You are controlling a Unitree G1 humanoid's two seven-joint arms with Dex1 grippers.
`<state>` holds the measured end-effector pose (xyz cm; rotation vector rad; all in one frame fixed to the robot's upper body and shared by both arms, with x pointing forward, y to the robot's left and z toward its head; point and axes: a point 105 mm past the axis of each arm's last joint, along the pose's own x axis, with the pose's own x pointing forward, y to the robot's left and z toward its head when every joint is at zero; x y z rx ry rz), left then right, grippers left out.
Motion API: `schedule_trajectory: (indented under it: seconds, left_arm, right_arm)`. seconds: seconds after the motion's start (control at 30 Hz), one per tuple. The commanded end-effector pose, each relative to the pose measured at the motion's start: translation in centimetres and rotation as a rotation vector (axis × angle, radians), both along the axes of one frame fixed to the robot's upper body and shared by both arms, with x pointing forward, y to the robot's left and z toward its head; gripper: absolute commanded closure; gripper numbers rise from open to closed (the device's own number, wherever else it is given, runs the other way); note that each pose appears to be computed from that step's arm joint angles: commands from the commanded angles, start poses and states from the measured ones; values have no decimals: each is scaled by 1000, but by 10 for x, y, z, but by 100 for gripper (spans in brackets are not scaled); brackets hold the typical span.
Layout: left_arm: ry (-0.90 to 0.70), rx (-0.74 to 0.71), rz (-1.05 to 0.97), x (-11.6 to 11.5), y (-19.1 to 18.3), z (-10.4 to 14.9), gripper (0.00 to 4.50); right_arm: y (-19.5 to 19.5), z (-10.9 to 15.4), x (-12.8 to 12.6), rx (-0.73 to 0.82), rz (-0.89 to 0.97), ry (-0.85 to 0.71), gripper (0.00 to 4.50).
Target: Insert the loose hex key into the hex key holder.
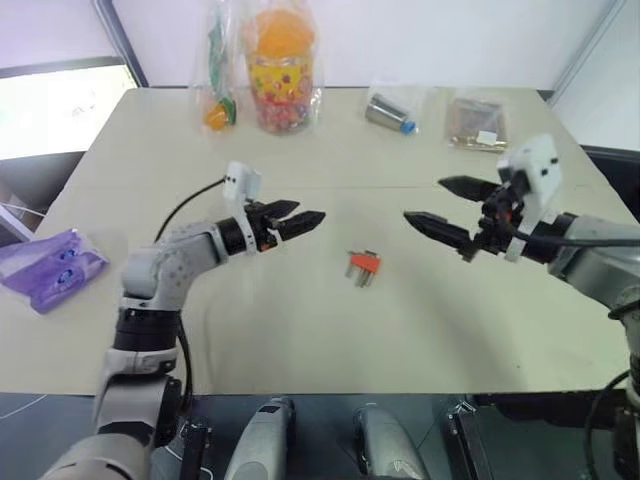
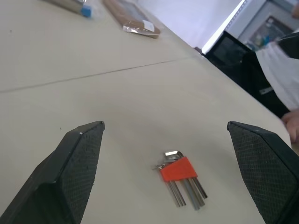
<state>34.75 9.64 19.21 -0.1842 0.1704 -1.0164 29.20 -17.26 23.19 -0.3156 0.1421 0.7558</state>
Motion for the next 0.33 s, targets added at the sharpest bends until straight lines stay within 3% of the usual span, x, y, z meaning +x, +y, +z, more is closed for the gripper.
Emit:
schedule_trajectory:
  seconds: [0.03, 0.17, 0.33]
  left_arm:
    - [-123, 68, -104, -20, 5, 25, 12]
    - [-136, 151, -186, -42, 19, 28, 12]
    - [-114, 172, -229, -63, 26, 31, 12]
  right_arm:
    - [-2, -6, -11, -157, 114, -10, 0]
    - [-9, -25, -23, -322, 232, 51, 0]
    - [-9, -28, -24, -354, 292, 55, 0]
